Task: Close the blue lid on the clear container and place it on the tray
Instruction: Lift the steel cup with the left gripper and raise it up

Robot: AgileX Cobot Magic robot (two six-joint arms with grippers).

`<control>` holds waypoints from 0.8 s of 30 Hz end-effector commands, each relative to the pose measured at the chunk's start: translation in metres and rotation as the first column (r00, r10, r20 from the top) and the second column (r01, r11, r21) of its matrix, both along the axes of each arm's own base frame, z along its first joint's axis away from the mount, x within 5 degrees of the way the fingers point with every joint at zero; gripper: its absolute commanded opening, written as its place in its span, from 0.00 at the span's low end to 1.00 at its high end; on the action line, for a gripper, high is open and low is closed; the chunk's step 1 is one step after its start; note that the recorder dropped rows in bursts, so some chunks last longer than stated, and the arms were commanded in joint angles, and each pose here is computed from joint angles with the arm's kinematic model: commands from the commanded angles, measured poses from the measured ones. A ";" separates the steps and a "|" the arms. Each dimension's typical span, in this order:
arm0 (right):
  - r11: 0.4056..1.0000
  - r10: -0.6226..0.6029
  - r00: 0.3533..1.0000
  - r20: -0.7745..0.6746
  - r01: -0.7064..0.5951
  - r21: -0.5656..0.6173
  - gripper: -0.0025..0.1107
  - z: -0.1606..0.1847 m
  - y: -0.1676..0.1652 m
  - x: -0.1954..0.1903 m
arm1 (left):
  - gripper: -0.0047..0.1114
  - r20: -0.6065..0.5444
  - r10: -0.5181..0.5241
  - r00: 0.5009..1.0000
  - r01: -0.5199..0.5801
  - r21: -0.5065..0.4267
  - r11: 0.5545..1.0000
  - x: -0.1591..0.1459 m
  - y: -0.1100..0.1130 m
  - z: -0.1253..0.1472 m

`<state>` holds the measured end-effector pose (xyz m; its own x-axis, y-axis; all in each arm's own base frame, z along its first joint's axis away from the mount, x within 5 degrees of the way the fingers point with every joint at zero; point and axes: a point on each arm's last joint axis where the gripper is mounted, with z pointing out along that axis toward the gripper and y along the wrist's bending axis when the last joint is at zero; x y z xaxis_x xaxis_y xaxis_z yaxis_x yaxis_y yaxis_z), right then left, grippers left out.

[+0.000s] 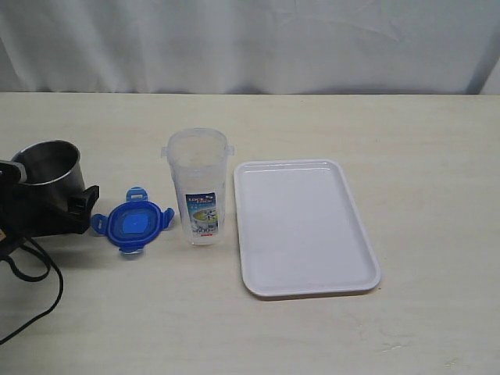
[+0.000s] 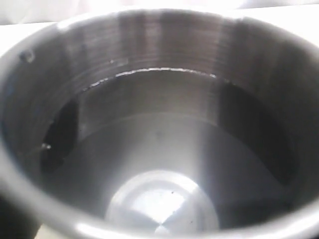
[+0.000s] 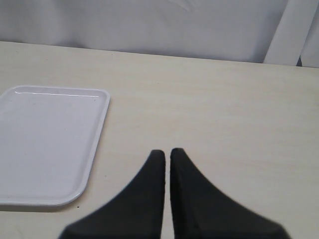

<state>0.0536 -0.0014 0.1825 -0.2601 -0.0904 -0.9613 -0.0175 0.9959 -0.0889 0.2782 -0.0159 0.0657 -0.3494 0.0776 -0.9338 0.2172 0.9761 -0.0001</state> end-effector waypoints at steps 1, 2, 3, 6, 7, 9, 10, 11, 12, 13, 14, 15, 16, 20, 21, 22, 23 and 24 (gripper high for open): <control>1.000 0.000 1.000 0.006 0.000 -0.001 0.06 0.000 0.000 0.000 | 0.91 0.015 -0.005 1.000 0.005 -0.003 1.000 0.001 -0.001 0.001; 1.000 0.000 1.000 0.006 0.000 -0.001 0.06 0.000 0.000 0.000 | 0.91 0.015 -0.007 1.000 0.007 -0.003 1.000 0.001 -0.001 0.001; 1.000 0.000 1.000 0.006 0.000 -0.001 0.06 0.000 0.000 0.000 | 0.91 0.015 -0.019 1.000 0.019 -0.003 1.000 0.001 -0.002 0.001; 1.000 0.000 1.000 0.006 0.000 -0.001 0.06 0.000 0.000 0.000 | 0.91 0.015 -0.021 1.000 0.021 -0.003 1.000 0.001 -0.002 0.001; 1.000 0.000 1.000 0.006 0.000 -0.001 0.06 0.000 0.000 0.000 | 0.91 0.012 -0.021 1.000 0.021 -0.003 1.000 0.001 -0.002 0.001; 1.000 0.000 1.000 0.006 0.000 -0.001 0.06 0.000 0.000 0.000 | 0.90 0.006 -0.021 1.000 0.021 -0.001 1.000 0.000 -0.002 0.000; 1.000 0.000 1.000 0.006 0.000 -0.001 0.06 0.000 0.000 0.000 | 0.83 0.006 -0.021 1.000 0.021 -0.001 1.000 0.000 -0.002 0.000; 1.000 0.000 1.000 0.006 0.000 -0.001 0.06 0.000 0.000 0.000 | 0.76 0.006 -0.023 1.000 0.023 -0.001 1.000 0.000 -0.003 0.000; 1.000 0.000 1.000 0.006 0.000 -0.001 0.06 0.000 0.000 0.000 | 0.65 0.003 -0.024 1.000 0.024 -0.001 1.000 0.000 -0.003 0.000; 1.000 0.000 1.000 0.006 0.000 -0.001 0.06 0.000 0.000 0.000 | 0.59 0.001 -0.025 1.000 0.025 0.000 1.000 0.000 -0.003 0.000; 1.000 0.000 1.000 0.006 0.000 -0.001 0.06 0.000 0.000 0.000 | 0.52 -0.001 -0.028 1.000 0.028 0.000 1.000 0.000 -0.003 -0.001; 1.000 0.000 1.000 0.006 0.000 -0.001 0.06 0.000 0.000 0.000 | 0.47 -0.002 -0.027 1.000 0.027 -0.005 1.000 0.000 -0.003 -0.001; 1.000 0.000 1.000 0.006 0.000 -0.001 0.06 0.000 0.000 0.000 | 0.43 -0.002 -0.033 0.999 0.033 -0.005 0.999 0.000 -0.003 -0.001; 1.000 0.000 1.000 0.006 0.000 -0.001 0.06 0.000 0.000 0.000 | 0.30 0.000 -0.045 0.999 0.045 0.000 0.999 0.000 -0.004 0.000; 1.000 0.000 1.000 0.006 0.000 -0.001 0.06 0.000 0.000 0.000 | 0.28 -0.001 -0.045 0.999 0.045 -0.005 0.999 0.000 -0.004 0.000; 1.000 0.000 1.000 0.006 0.000 -0.001 0.06 0.000 0.000 0.000 | 0.26 -0.002 -0.053 0.999 0.053 -0.008 0.999 -0.001 -0.005 0.000; 1.000 0.000 1.000 0.006 0.000 -0.001 0.06 0.000 0.000 0.000 | 0.23 -0.002 -0.071 0.997 0.071 -0.008 0.997 -0.001 -0.007 0.000; 1.000 0.000 1.000 0.006 0.000 -0.001 0.06 0.000 0.000 0.000 | 0.18 -0.002 -0.085 0.996 0.085 -0.008 0.996 -0.001 -0.008 0.000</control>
<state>0.0536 -0.0014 0.1825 -0.2601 -0.0904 -0.9613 -0.0175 0.9959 -0.0889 0.2775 -0.0190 0.0657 -0.3462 0.0908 -0.9338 0.2541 0.9672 -0.0002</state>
